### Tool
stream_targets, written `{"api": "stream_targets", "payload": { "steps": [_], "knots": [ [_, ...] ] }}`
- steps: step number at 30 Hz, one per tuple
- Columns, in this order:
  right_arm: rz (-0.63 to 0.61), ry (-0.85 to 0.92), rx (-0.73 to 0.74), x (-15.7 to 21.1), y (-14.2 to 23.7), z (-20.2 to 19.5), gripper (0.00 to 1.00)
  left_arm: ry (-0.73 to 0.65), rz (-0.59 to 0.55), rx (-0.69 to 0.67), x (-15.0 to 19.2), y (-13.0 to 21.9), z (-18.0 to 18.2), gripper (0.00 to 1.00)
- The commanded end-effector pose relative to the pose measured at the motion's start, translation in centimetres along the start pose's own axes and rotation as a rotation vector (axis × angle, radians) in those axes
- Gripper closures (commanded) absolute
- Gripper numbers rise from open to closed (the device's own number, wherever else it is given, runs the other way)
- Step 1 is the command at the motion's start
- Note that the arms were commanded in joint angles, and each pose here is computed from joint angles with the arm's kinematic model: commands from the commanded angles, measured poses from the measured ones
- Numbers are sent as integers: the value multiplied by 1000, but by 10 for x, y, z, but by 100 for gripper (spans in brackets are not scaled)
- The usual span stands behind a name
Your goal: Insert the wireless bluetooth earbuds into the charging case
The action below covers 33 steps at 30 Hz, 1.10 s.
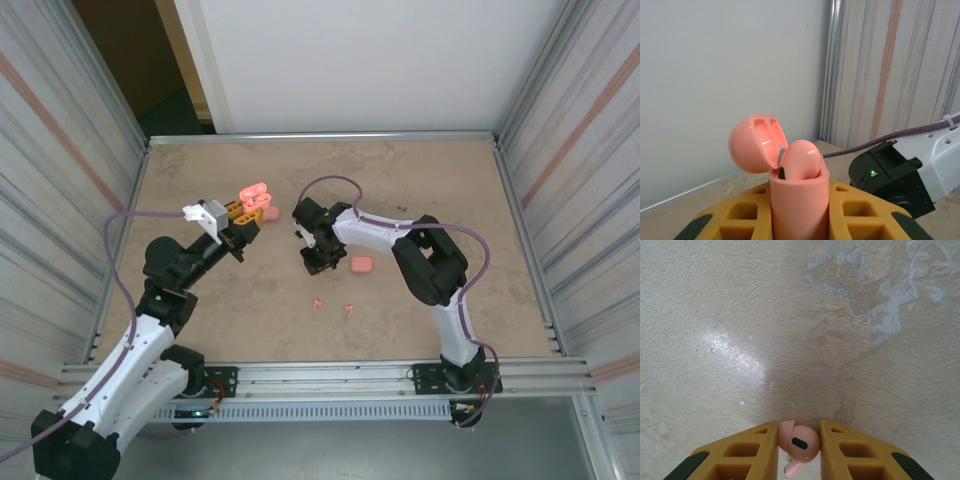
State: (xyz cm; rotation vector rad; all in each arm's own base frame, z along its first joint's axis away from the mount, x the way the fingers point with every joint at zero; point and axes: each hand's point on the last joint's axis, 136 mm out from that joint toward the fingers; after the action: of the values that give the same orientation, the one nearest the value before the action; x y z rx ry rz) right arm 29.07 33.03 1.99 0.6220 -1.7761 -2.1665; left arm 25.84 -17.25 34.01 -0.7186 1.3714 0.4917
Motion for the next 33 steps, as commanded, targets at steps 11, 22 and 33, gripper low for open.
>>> {"api": "stream_targets", "payload": {
  "steps": [11,22,33],
  "knots": [
    [-139,28,-23,-16,47,2,78,-13,-48,-3,-17,-3,1,100],
    [-358,43,-7,-35,120,-13,78,59,-36,16,-3,-14,3,100],
    [-601,65,-19,-55,194,-17,78,112,-39,45,0,-24,3,100]
  ]
}}
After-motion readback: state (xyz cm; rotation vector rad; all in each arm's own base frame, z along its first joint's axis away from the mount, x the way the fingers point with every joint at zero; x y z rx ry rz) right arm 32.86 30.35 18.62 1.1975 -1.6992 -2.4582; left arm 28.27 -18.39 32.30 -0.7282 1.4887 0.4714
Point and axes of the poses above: each hand's point on the last joint's axis, 136 mm out from that joint toward the fingers, its own y axis back along the fingers, its own z axis along the line the jaws close on, x = y × z, and after that the axes turned 4 degrees about -y, right-handed
